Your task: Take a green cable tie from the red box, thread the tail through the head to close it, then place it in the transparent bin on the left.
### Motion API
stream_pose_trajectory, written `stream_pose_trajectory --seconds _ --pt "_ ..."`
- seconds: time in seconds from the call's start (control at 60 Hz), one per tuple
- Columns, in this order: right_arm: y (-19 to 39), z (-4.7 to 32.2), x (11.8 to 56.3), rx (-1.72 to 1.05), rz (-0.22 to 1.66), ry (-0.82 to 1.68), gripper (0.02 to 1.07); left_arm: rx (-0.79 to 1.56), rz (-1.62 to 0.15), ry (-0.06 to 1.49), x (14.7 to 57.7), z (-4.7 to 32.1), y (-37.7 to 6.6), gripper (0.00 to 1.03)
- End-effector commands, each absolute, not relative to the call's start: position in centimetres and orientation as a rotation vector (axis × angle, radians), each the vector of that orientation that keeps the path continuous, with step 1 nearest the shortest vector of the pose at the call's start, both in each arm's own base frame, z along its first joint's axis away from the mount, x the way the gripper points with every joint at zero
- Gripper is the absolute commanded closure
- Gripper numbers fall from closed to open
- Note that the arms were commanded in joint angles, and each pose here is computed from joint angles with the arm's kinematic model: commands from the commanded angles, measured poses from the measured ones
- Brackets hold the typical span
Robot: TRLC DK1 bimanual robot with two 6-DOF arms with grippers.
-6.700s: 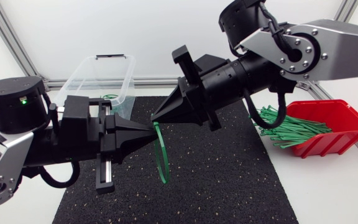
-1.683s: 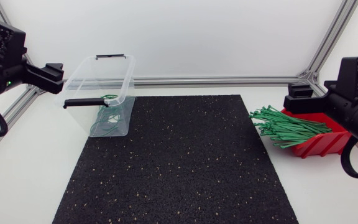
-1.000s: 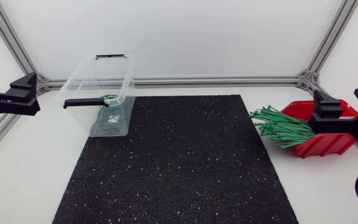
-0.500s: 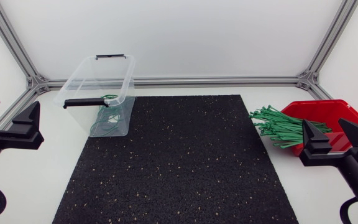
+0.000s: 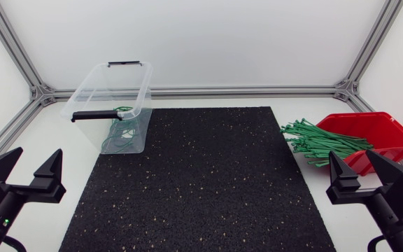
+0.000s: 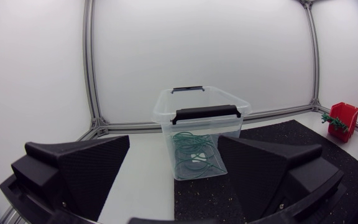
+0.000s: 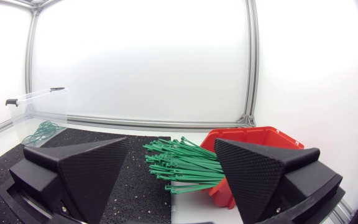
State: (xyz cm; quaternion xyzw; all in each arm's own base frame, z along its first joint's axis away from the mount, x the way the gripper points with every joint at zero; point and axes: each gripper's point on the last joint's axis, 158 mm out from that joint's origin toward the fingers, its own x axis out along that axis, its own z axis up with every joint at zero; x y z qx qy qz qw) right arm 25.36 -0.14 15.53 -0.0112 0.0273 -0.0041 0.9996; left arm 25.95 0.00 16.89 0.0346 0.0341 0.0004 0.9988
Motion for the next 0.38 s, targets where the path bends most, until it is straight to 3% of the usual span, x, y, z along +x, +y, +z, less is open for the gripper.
stream_pose_trajectory --seconds 0.0,0.133,0.367 --pt "-0.2 14.9 25.4 0.0 -0.01 0.057 0.07 0.026 -0.003 0.084 25.8 15.2 0.0 0.04" --pt "-0.2 14.9 25.4 0.0 -0.01 0.057 0.07 -0.001 -0.014 0.097 25.5 13.2 -0.3 0.04" --pt "-0.2 14.9 25.4 0.0 -0.01 0.057 0.07 -0.001 -0.014 0.097 25.5 13.1 -0.3 0.04"
